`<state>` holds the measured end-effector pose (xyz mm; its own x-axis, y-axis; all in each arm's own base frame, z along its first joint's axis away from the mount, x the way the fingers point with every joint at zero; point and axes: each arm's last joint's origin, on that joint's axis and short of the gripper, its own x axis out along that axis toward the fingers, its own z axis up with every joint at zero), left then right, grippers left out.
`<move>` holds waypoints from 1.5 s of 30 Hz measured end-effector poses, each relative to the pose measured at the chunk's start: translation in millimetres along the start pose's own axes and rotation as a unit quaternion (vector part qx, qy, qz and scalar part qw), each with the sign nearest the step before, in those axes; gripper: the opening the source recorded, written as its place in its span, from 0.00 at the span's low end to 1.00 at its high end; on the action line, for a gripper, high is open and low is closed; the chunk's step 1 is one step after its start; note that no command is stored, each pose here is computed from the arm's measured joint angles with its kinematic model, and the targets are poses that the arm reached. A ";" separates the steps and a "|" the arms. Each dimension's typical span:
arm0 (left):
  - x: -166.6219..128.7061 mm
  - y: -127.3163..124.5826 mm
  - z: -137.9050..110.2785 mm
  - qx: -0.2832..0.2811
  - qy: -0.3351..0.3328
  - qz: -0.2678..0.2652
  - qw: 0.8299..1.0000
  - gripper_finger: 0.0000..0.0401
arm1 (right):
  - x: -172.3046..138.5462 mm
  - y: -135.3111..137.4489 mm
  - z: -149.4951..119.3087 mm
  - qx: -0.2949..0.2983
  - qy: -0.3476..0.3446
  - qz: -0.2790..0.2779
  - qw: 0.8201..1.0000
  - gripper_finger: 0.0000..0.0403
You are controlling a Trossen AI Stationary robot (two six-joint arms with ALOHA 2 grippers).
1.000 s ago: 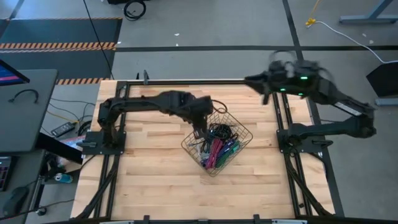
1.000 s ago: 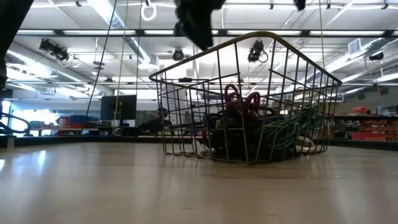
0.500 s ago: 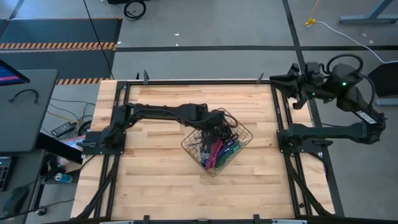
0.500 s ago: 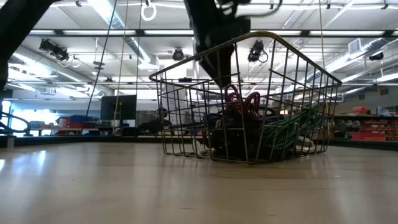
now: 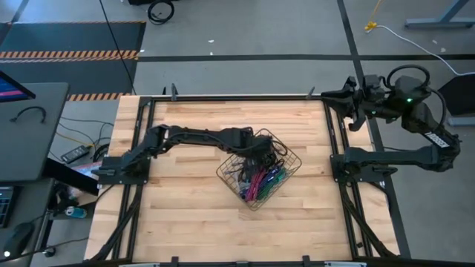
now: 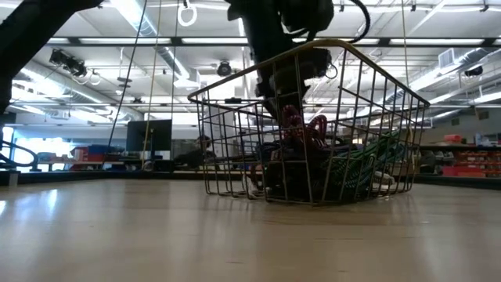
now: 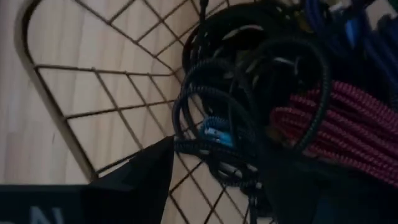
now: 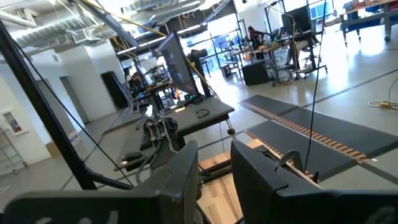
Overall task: Pick and place USB-C Cables
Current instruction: Adjust the black charger cable
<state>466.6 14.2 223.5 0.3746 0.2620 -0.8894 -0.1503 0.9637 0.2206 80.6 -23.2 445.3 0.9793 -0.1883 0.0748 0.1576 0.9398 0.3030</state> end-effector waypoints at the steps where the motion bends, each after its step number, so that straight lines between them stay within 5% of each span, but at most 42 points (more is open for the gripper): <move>1: 1.9 -0.7 0.6 0.002 -0.002 0.001 1.000 0.58 | 0.0 -0.1 -0.3 0.000 0.001 0.000 1.000 0.25; 22: -6.7 -25.4 9.0 0.105 -0.046 -0.022 0.993 0.58 | 0.3 -0.4 -0.7 0.000 0.003 -0.003 1.000 0.25; 30: -12.2 -31.7 17.9 0.202 -0.095 -0.011 0.975 0.58 | 4.9 -1.5 -2.0 0.007 0.011 -0.005 1.000 0.25; 38: -3.8 -5.2 18.9 0.065 -0.087 -0.085 0.991 0.58 | 13.0 -3.3 -4.2 0.014 0.023 -0.010 1.000 0.25; 45: -2.1 1.3 19.1 0.086 -0.088 -0.080 0.989 0.58 | 21.5 -6.0 -6.2 0.012 0.031 -0.025 0.999 0.25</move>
<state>483.1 15.9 233.3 0.5363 0.0960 -0.8385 0.0758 0.9840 0.1612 101.6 -31.1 439.2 0.9763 -0.2163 -0.0005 0.2044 0.9221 0.3285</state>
